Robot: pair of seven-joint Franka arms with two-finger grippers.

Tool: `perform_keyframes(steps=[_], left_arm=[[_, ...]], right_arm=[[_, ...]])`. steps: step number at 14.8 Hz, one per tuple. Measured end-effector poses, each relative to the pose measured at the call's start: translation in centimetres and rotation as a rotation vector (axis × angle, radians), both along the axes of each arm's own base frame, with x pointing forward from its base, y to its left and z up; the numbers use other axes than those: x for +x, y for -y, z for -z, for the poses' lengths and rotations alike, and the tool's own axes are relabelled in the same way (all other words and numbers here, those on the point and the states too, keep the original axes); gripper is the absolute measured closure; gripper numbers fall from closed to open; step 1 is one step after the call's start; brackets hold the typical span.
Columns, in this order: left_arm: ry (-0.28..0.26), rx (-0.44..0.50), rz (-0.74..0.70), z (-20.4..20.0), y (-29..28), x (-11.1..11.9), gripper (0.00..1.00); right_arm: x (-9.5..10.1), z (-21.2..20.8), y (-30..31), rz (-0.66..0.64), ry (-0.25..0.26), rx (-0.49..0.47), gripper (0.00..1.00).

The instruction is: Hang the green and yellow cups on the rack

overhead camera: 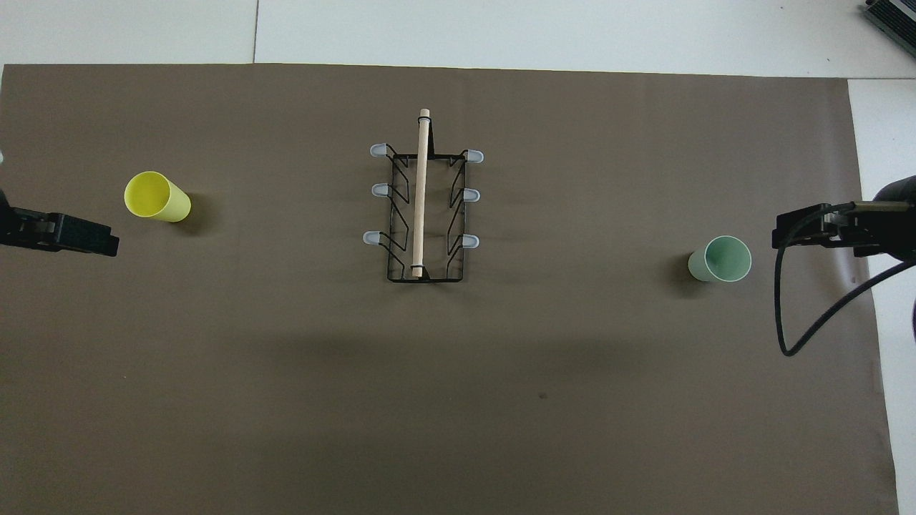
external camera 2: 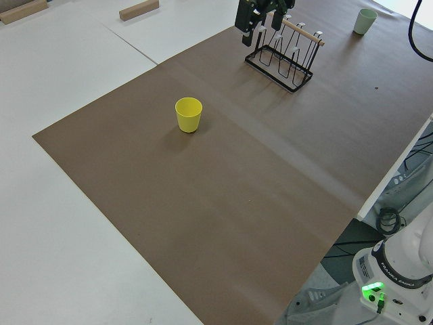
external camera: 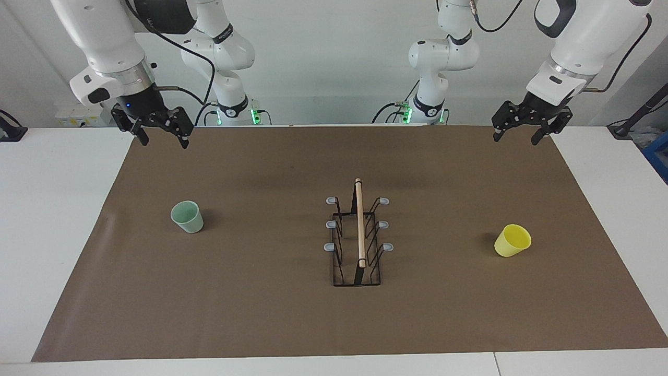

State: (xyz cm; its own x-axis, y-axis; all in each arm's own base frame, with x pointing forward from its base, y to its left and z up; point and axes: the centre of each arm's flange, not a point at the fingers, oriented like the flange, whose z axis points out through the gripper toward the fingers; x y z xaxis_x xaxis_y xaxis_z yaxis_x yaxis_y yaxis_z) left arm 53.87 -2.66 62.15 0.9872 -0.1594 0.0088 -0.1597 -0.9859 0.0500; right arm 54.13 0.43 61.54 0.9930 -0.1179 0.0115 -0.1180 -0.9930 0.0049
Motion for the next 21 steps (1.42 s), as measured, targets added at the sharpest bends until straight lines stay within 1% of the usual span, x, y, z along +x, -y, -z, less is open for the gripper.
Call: perform_keyframes(steps=[5,8,10,12,14,16,18,20,21], left_arm=[[-0.008,0.0,0.0,0.1,0.0,-0.1,0.0],[-0.028,0.001,-0.002,0.3,-0.2,-0.3,0.0],[-0.031,0.001,-0.014,0.3,-0.7,-0.3,0.0],[-0.031,0.001,-0.026,0.3,-1.3,-0.3,0.0],[-0.029,0.001,-0.028,0.3,-1.3,0.1,0.0],[-0.017,0.003,-0.043,0.0,-1.7,2.0,0.0],[-0.014,0.007,-0.069,0.3,-3.0,5.0,0.0],[-0.019,0.011,-0.1,1.8,-4.4,8.4,0.0],[-0.023,0.014,-0.116,2.9,-5.1,10.0,0.0]], right_arm=[[0.0,0.0,-0.2,0.0,0.001,0.021,0.0],[0.0,0.0,-0.3,0.0,0.001,0.022,0.0],[-0.1,0.1,-0.3,0.0,-0.007,0.023,0.0],[-0.4,0.7,-0.3,0.001,-0.018,0.023,0.0],[-0.2,2.0,-0.3,0.002,-0.004,0.023,0.0],[0.8,5.0,-0.3,0.003,-0.013,0.024,0.0],[2.8,9.4,-0.2,-0.036,-0.04,0.024,0.0],[5.2,13.7,0.0,-0.144,-0.062,0.013,0.0],[6.3,15.6,0.1,-0.219,-0.072,-0.014,0.0]])
